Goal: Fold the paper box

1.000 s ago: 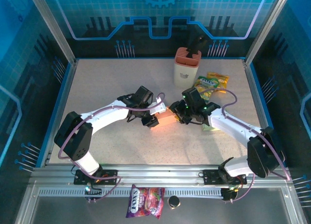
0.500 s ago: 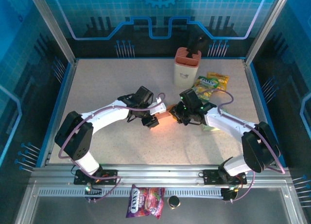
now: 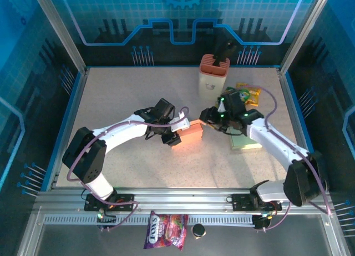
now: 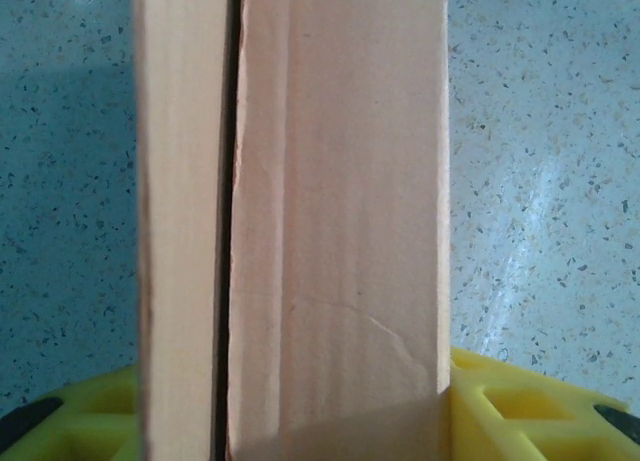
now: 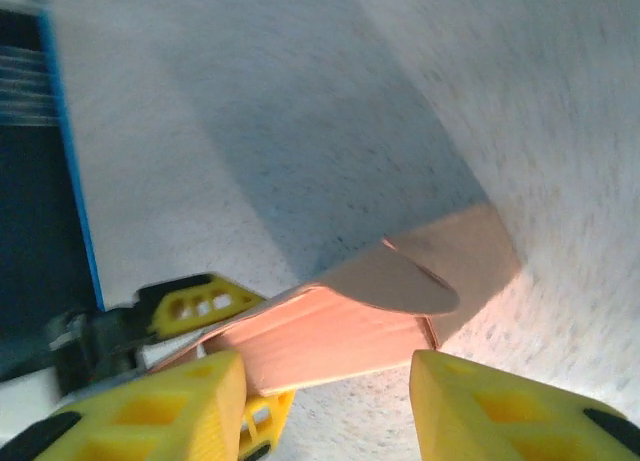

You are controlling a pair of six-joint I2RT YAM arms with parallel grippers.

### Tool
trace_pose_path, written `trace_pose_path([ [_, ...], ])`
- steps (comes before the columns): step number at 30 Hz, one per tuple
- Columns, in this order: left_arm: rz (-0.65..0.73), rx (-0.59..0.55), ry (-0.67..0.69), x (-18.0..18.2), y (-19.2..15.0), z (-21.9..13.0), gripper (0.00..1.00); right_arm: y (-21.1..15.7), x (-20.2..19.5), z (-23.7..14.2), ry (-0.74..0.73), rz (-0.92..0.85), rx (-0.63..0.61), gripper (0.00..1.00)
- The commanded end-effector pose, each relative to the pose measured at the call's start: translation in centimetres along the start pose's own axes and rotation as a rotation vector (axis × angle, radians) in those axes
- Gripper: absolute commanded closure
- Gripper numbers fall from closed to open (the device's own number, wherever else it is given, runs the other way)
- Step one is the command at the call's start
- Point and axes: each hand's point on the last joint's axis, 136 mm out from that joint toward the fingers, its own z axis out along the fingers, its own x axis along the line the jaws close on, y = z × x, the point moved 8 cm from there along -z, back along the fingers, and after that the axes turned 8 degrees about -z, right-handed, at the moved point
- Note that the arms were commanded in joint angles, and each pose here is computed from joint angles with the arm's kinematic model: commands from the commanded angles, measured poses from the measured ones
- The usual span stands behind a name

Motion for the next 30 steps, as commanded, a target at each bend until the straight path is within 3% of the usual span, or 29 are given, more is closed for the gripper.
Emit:
trace_pose_path([
  [1,0.044,-0.003,-0.039,-0.6,0.0,-0.7,0.49,0.4,-0.1,-2.6,0.131,-0.387,0.046,0.52],
  [9,0.048,0.002,-0.056,-0.5,-0.1,-1.0,0.49,0.4,-0.8,-1.1,0.206,-0.600,0.172,0.54],
  [16,0.042,0.006,-0.059,-0.3,-0.3,-0.9,0.49,-0.4,-0.8,1.5,0.167,-0.717,0.272,0.53],
  [27,0.038,0.007,-0.059,-0.3,-0.1,-0.8,0.49,0.0,-0.4,3.0,0.055,-0.787,0.307,0.59],
  [30,0.036,0.006,-0.056,-0.2,-0.1,-0.8,0.49,0.5,-0.5,2.4,-0.010,-0.796,0.265,0.62],
])
